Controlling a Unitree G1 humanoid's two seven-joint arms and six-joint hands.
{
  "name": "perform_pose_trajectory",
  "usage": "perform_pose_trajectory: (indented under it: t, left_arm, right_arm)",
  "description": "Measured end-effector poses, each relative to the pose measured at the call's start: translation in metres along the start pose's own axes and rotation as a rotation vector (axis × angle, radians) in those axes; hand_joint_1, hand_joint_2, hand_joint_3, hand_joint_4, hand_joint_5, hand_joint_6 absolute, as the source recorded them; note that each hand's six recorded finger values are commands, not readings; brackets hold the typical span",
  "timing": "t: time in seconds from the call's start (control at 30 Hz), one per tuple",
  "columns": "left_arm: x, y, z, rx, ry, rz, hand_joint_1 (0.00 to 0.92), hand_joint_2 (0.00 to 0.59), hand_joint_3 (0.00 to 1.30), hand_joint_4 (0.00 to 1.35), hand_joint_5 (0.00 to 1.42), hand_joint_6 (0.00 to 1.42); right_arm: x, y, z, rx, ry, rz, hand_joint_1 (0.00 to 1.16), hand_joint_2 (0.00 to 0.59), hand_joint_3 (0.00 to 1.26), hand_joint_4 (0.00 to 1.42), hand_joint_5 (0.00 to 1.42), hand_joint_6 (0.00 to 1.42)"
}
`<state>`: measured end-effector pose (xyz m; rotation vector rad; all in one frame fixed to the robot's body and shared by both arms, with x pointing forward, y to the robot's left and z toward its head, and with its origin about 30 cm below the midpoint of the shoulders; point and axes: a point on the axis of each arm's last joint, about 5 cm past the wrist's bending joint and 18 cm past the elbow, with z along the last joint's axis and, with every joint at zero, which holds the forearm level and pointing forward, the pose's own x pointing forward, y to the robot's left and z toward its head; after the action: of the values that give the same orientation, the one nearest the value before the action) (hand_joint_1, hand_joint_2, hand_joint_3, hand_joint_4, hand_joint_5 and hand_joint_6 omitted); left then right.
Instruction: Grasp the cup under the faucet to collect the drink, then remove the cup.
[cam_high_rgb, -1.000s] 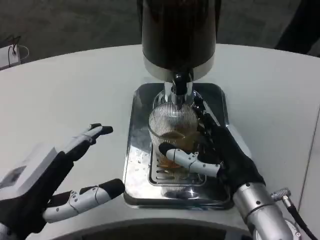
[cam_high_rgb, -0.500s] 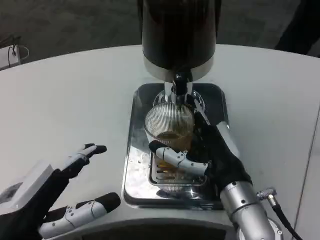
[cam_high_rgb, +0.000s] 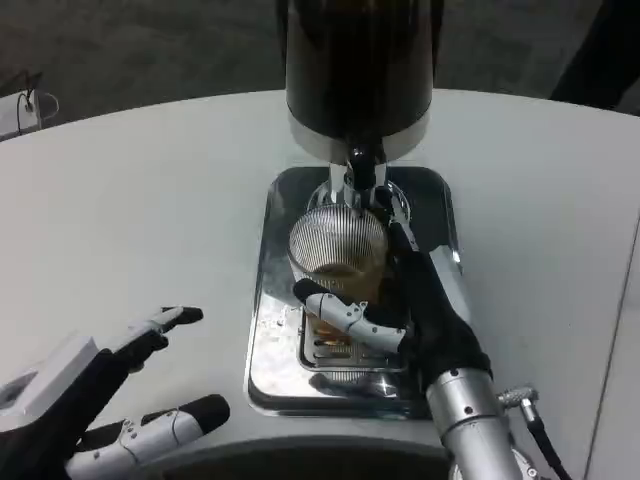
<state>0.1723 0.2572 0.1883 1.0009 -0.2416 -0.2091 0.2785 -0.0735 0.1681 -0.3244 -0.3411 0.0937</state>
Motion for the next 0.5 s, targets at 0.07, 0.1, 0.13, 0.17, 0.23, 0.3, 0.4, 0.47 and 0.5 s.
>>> perform_pose_trajectory:
  t: [0.07, 0.1, 0.13, 0.17, 0.23, 0.3, 0.4, 0.47, 0.5]
  left_arm:
    - [-0.001, 0.0, 0.0001, -0.004, 0.001, -0.006, 0.0, 0.084, 0.17, 0.08, 0.16, 0.24]
    - [-0.001, 0.0, 0.0003, -0.004, 0.002, -0.008, 0.0, 0.084, 0.17, 0.08, 0.16, 0.24]
    - [-0.002, 0.0, 0.0005, -0.005, 0.003, -0.009, 0.0, 0.084, 0.17, 0.08, 0.16, 0.24]
    - [-0.002, 0.0, 0.0005, -0.004, 0.005, -0.01, 0.0, 0.084, 0.17, 0.08, 0.16, 0.24]
    - [-0.003, 0.0, -0.0001, -0.007, 0.011, -0.014, 0.0, 0.084, 0.17, 0.08, 0.17, 0.24]
    - [-0.005, 0.0, -0.0008, -0.015, 0.015, -0.016, 0.0, 0.084, 0.17, 0.09, 0.17, 0.25]
    - [-0.006, -0.001, -0.0014, -0.022, 0.021, -0.019, 0.0, 0.084, 0.18, 0.09, 0.17, 0.25]
    - [-0.007, -0.001, -0.0013, -0.025, 0.024, -0.024, 0.0, 0.084, 0.18, 0.1, 0.17, 0.26]
    - [-0.007, -0.001, -0.0012, -0.026, 0.024, -0.026, 0.0, 0.084, 0.18, 0.1, 0.17, 0.26]
  right_arm:
    - [0.0, 0.0028, -0.0007, 0.003, 0.002, -0.012, 0.83, 0.213, 0.07, 0.13, 0.21, 0.15]
    - [0.0, 0.0037, -0.0004, 0.006, 0.002, -0.014, 0.83, 0.213, 0.08, 0.15, 0.22, 0.15]
    - [0.0, 0.0049, 0.0, 0.009, 0.001, -0.021, 0.83, 0.208, 0.09, 0.16, 0.23, 0.16]
    - [0.0, 0.0064, 0.0002, 0.013, 0.001, -0.027, 0.84, 0.207, 0.1, 0.17, 0.25, 0.17]
    - [0.0, 0.0099, 0.0008, 0.024, 0.0, -0.041, 0.85, 0.208, 0.14, 0.2, 0.28, 0.2]
    - [0.0, 0.0122, 0.0003, 0.028, 0.0, -0.052, 0.87, 0.207, 0.16, 0.23, 0.33, 0.22]
    - [0.0, 0.0161, 0.0004, 0.031, 0.003, -0.074, 0.89, 0.213, 0.21, 0.3, 0.39, 0.29]
    - [0.0, 0.0194, 0.0008, 0.03, 0.005, -0.092, 0.9, 0.215, 0.25, 0.33, 0.43, 0.33]
    - [0.0, 0.0201, -0.0001, 0.025, 0.008, -0.106, 0.9, 0.215, 0.26, 0.34, 0.44, 0.34]
